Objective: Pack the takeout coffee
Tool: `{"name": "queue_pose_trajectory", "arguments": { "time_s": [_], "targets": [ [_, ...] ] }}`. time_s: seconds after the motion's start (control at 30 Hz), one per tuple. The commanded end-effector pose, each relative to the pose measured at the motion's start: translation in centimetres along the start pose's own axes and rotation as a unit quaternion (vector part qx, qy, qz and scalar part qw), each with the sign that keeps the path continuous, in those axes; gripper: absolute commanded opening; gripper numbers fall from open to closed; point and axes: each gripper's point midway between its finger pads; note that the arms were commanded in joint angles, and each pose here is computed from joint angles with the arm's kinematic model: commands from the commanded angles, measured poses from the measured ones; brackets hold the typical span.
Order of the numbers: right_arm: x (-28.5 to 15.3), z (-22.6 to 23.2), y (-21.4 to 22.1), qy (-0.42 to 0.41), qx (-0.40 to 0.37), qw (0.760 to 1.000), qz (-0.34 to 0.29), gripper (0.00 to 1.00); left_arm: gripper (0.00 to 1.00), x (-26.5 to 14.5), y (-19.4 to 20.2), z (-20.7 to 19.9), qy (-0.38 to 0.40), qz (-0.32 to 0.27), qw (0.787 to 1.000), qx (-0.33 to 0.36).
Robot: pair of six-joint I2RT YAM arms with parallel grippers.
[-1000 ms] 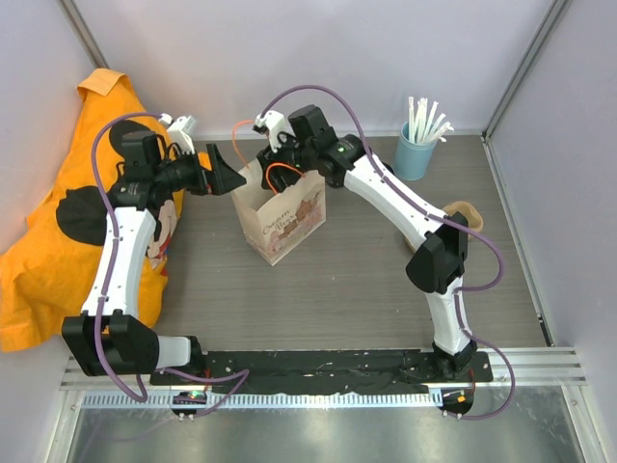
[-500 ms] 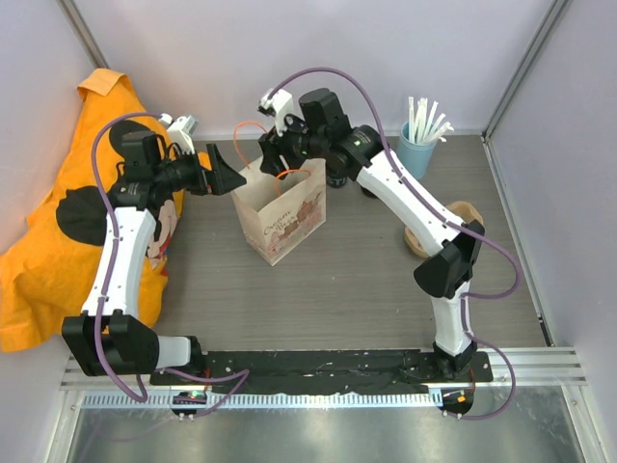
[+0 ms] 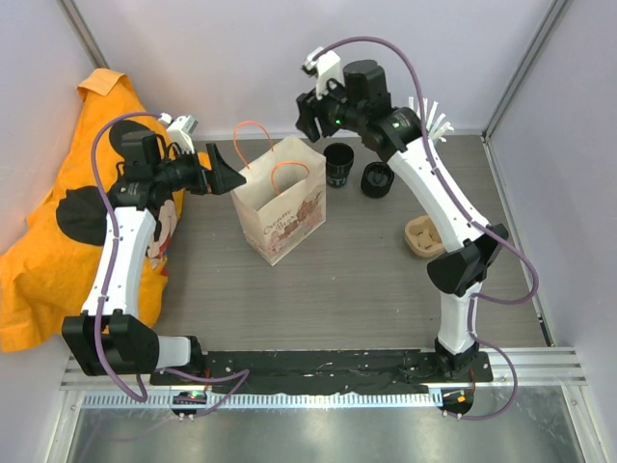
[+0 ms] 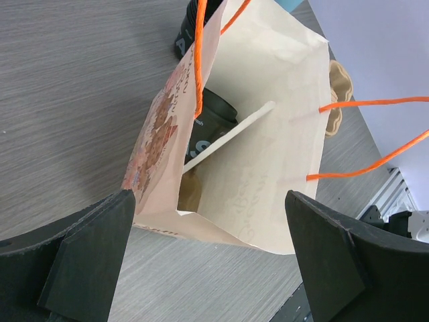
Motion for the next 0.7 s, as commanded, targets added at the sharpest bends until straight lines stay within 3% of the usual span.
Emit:
{"name": "queue_pose_trajectory", "arguments": {
  "time_s": [0.0,0.67],
  "targets": [
    [-1.3,-2.6,-1.3,0.03,-0.009,0.999,-0.024,0.61,1.0,0.3,-0.3,0.6,-0.005,-0.006,1.0,0.004],
    [3.3,-1.6,6.9,-0.025,0.013,0.997,0.071,0.5,1.0,1.5,0.6,1.5,-0.009,0.01,1.0,-0.003]
  ]
}}
Point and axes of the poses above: each gripper's point midway between its finger pads, its own x axis out along the fingers, its own z axis along the line the jaws close on, y = z × x, and after that the axes turned 5 degrees about x, right-handed
